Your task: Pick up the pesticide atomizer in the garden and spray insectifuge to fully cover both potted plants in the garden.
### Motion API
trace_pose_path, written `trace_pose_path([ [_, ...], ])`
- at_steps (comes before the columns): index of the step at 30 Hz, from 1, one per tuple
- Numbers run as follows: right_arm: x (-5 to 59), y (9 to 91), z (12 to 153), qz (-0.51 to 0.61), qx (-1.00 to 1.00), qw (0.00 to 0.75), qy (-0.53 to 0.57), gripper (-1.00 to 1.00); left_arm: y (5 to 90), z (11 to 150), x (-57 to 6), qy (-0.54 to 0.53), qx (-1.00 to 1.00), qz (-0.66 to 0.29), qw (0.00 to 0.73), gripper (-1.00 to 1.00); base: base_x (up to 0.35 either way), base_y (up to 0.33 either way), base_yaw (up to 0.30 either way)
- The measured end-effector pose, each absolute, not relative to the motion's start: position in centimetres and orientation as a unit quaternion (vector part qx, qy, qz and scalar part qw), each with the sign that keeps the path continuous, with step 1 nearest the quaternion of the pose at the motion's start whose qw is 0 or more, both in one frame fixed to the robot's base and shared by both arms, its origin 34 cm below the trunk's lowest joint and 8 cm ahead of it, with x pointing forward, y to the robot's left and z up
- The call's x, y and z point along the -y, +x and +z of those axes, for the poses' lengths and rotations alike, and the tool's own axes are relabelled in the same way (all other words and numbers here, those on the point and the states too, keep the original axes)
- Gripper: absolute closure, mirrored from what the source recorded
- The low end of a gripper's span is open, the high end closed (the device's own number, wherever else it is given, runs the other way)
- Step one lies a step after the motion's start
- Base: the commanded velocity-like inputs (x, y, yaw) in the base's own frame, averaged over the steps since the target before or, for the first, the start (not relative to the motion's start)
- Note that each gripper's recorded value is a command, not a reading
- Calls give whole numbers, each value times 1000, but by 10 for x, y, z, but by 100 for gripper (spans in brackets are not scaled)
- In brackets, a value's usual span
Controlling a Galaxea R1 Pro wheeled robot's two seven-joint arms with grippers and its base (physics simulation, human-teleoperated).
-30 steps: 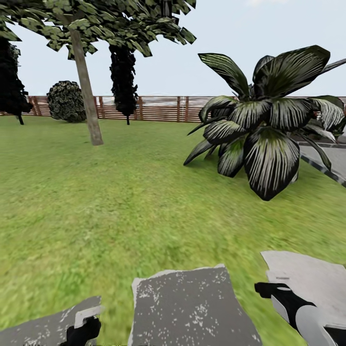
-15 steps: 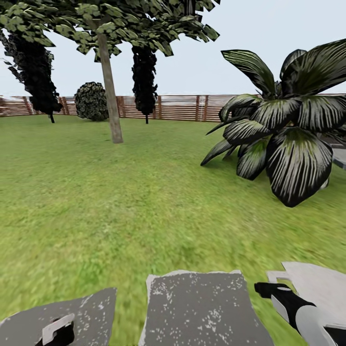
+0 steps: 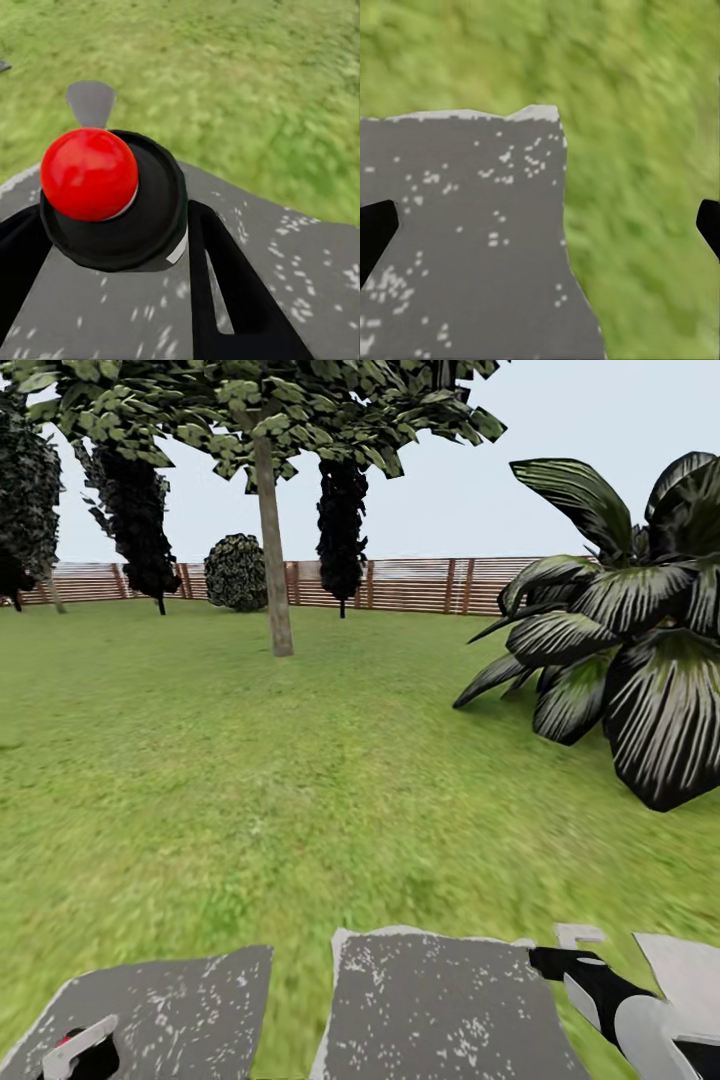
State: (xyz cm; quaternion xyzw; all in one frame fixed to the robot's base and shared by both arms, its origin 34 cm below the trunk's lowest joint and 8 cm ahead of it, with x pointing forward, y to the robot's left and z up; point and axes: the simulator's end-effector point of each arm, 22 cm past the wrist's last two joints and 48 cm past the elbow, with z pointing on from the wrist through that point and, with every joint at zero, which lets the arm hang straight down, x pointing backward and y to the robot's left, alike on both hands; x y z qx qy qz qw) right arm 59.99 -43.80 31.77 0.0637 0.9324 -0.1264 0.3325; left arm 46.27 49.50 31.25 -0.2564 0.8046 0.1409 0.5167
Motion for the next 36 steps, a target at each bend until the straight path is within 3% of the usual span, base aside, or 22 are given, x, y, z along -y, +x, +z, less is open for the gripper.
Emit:
trace_pose_path([
  [36,435,600,317,-125,-933,332,63,-100,463,312,-491,-256,-804,139,518,100,8,0,258],
])
